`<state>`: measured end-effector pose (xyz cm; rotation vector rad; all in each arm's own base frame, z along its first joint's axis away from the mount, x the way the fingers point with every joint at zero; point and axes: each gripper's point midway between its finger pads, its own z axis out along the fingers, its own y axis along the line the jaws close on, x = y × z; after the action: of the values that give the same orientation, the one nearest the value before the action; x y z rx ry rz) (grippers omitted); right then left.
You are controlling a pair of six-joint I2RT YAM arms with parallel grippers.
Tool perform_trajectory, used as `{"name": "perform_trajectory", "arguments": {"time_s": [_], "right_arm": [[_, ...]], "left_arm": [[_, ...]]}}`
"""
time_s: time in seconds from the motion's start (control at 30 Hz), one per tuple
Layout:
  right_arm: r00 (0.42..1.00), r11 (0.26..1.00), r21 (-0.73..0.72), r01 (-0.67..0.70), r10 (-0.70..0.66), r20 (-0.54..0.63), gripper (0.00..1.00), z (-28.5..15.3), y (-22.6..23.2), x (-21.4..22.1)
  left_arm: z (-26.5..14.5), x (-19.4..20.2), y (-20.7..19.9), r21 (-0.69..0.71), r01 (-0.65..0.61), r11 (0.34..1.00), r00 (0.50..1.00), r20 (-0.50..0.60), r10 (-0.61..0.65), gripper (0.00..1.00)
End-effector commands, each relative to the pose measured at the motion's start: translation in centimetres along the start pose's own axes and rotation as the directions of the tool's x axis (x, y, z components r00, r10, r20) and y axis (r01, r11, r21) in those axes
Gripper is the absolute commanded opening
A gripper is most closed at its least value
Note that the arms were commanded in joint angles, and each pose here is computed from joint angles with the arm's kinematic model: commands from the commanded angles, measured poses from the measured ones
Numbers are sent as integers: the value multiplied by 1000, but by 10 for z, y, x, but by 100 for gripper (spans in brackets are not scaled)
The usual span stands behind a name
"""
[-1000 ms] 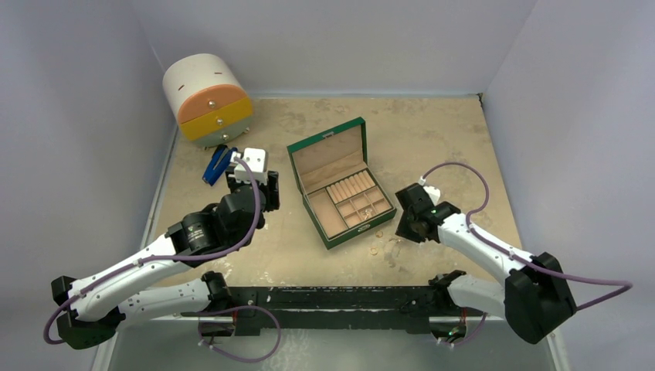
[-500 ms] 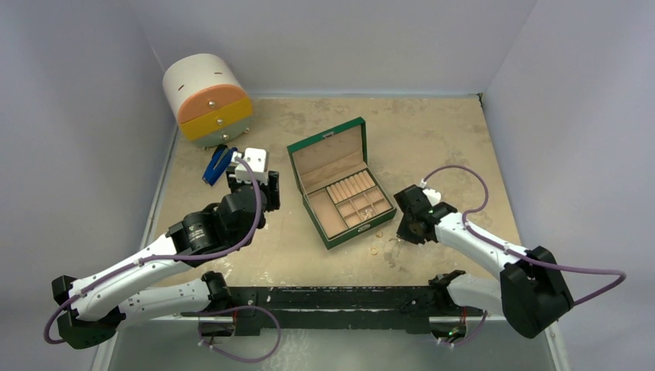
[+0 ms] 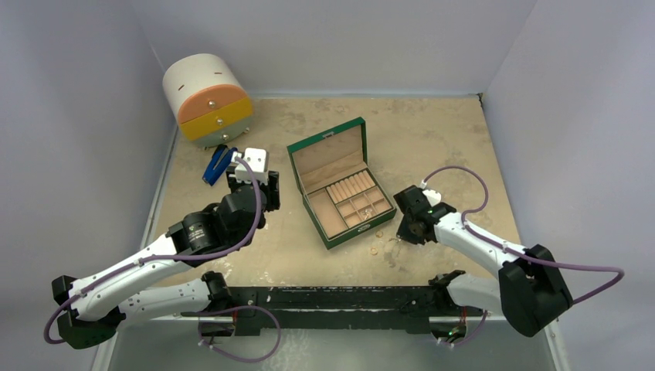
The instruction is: Organize the mixed jewelry
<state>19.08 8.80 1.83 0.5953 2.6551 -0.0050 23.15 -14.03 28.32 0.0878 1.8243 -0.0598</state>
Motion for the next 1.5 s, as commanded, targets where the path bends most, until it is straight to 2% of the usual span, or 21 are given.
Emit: {"name": "perform_trajectory", "arguments": {"time_s": [0.0,0.3,0.6,0.77,1.0,1.47], "right_arm": [[999,1000,3,-17,17,41,0,-2,0,-7],[992,995,-100,28,-15,123,0,-24,13,-27],[969,958,-265,112,-46,242,0,-68,39,-57],[957,950,-278,142,-60,284,0,-83,50,-73],[941,951,-272,148,-51,336,0,-84,67,-97],[948,950,-260,174,-90,304,0,-57,97,-105]], "left_arm": [[0,-5,1,-3,26,1000,1000,17,-26,56],[0,-5,2,-4,27,1000,999,17,-27,56],[0,-6,1,-4,27,1000,999,17,-27,56],[0,-6,1,-3,26,1000,1000,16,-26,56],[0,-6,1,-3,28,1000,999,17,-28,56],[-1,-7,3,-4,28,1000,999,21,-28,56]]}}
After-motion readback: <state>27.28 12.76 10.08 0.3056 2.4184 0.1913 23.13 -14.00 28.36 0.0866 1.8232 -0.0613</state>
